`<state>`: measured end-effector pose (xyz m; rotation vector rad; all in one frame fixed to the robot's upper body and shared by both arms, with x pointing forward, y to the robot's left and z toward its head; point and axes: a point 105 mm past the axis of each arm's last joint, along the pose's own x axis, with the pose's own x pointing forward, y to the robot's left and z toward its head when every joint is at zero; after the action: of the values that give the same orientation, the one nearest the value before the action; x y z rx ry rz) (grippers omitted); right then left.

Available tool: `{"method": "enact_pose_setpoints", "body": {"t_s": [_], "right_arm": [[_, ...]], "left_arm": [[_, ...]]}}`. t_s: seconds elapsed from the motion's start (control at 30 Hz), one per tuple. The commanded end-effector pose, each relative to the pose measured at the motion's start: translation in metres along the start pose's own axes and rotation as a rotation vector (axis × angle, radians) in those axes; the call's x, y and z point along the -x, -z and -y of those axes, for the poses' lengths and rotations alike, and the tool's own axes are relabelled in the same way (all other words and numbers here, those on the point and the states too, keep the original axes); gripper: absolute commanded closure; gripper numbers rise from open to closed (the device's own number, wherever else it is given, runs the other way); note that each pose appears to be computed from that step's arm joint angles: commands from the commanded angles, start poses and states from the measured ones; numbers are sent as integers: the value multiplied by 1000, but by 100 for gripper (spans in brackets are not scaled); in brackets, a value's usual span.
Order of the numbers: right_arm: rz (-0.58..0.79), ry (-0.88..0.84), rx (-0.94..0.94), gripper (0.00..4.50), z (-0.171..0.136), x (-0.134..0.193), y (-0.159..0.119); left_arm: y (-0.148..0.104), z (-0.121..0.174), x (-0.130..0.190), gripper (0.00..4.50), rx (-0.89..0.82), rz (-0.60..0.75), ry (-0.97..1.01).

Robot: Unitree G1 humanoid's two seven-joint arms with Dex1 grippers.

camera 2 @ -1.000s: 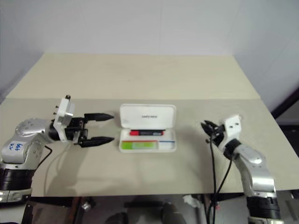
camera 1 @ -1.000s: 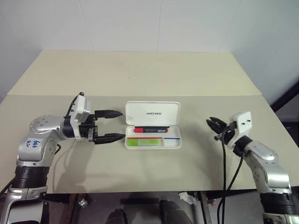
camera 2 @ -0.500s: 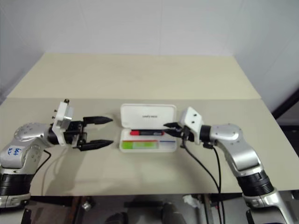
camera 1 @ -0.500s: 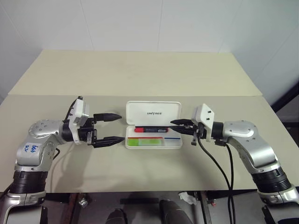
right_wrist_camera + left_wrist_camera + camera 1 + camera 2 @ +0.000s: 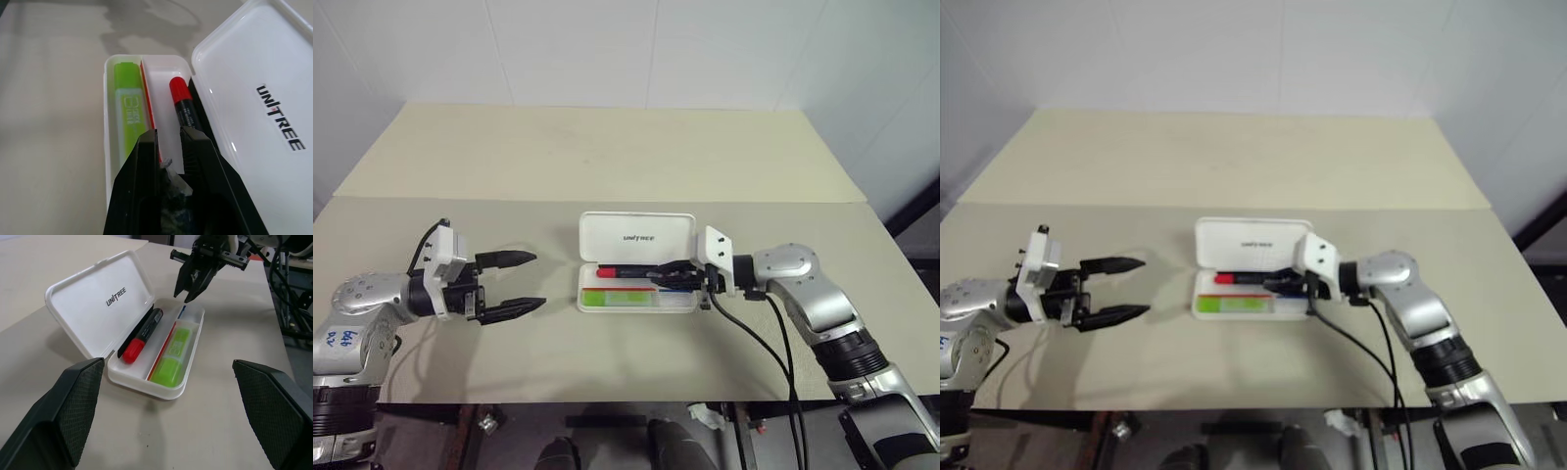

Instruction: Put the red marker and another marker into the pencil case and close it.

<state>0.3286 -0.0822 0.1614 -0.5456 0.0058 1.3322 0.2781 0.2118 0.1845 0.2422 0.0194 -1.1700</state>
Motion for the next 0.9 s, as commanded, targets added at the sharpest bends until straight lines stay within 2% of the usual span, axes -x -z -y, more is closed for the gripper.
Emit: {"method": "enact_pose_setpoints", "body": {"t_s": [0.03, 0.43, 0.83, 0.9], "right_arm": [[19, -8, 33, 413, 1, 0, -5], [44, -19, 9, 413, -1, -7, -3], [19, -14, 31, 7, 7, 7, -6], [26, -15, 36, 3, 7, 9, -10]], "left_arm": [[-12, 0, 7, 0, -61, 5, -21], [-14, 2, 5, 0, -66, 6, -26], [-17, -1, 4, 0, -78, 6, -26], [-17, -1, 3, 0, -79, 9, -26]]}}
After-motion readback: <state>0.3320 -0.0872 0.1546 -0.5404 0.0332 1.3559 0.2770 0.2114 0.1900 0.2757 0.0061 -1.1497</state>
